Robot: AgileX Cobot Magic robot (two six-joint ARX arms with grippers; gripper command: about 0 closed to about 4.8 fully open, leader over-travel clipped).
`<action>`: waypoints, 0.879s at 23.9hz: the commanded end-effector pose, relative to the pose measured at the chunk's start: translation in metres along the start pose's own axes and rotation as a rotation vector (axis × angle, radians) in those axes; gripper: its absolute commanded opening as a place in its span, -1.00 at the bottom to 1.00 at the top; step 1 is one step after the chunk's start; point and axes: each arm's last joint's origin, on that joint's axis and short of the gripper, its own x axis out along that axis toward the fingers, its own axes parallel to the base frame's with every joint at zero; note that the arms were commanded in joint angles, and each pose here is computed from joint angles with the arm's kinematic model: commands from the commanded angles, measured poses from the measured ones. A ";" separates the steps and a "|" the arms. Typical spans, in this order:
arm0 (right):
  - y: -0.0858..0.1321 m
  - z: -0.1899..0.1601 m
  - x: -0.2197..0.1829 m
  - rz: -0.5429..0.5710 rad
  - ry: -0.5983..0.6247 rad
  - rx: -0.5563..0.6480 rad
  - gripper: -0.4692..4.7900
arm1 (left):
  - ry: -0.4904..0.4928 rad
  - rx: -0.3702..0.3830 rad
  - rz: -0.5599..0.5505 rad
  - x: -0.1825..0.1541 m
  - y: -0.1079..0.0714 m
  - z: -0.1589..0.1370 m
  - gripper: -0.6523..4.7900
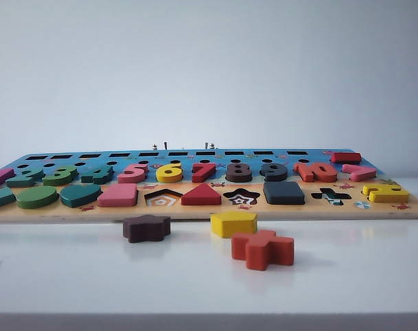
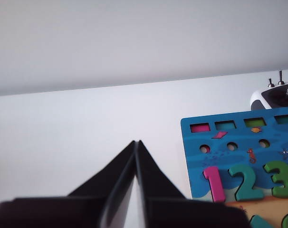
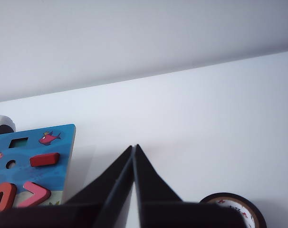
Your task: Insert the cube into the slot.
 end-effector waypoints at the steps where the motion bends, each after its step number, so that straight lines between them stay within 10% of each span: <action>1: 0.000 -0.002 0.000 0.002 -0.017 0.007 -0.84 | -0.013 -0.004 0.003 0.000 0.000 0.002 -0.69; 21: -0.002 -0.034 0.002 0.121 -0.010 0.004 -0.84 | -0.013 -0.004 0.003 0.000 0.000 0.002 -0.69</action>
